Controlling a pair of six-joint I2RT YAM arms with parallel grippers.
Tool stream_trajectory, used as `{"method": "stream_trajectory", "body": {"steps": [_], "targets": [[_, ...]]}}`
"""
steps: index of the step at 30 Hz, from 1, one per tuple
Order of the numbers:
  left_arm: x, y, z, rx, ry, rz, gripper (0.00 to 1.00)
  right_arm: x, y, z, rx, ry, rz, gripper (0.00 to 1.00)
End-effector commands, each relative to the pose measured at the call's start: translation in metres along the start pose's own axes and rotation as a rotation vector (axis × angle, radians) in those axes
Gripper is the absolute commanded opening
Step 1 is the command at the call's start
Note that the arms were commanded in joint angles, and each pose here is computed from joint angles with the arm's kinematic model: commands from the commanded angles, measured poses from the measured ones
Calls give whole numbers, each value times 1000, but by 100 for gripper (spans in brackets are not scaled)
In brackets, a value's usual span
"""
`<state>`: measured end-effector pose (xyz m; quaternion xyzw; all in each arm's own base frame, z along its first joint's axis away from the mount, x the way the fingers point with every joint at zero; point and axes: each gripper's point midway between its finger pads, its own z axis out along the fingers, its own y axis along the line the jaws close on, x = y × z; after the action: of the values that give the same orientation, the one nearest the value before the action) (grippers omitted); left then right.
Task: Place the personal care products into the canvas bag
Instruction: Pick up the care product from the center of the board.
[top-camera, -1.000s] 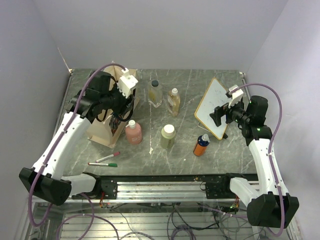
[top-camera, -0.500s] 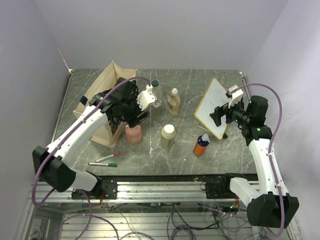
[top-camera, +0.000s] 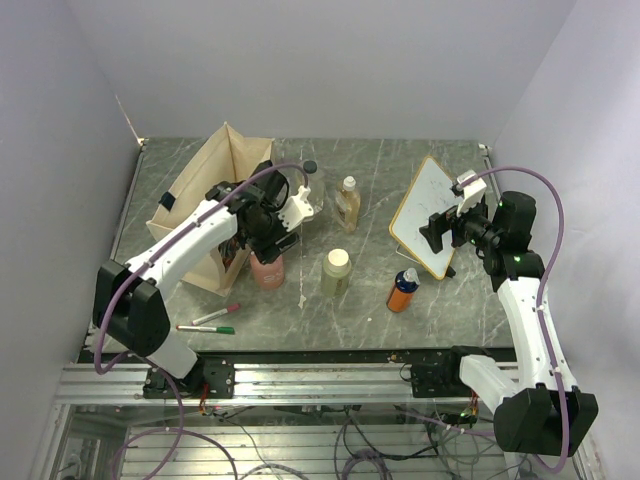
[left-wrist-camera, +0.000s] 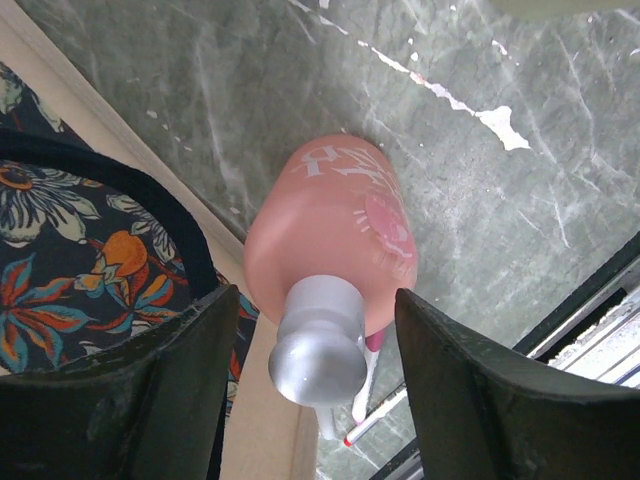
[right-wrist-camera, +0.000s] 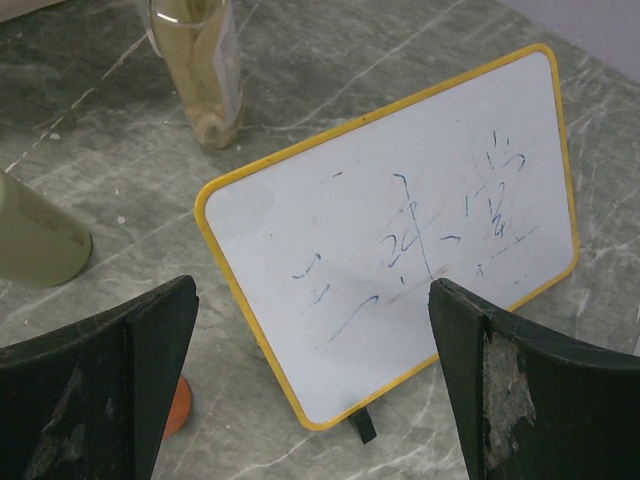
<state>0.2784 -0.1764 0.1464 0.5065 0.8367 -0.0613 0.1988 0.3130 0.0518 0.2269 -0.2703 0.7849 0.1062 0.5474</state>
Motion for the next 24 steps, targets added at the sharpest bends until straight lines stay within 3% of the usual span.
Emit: {"method": "stream_trajectory", "body": {"steps": [1, 17, 24], "targets": [[11, -6, 1, 0, 41, -29, 71, -1, 1, 0, -5, -14, -19, 100], [4, -5, -8, -23, -17, -34, 50, 1, 4, 1, -25, -8, -17, 100], [2, -7, -12, 0, -9, -8, 25, 0, 5, 1, -27, -10, -21, 100]]}}
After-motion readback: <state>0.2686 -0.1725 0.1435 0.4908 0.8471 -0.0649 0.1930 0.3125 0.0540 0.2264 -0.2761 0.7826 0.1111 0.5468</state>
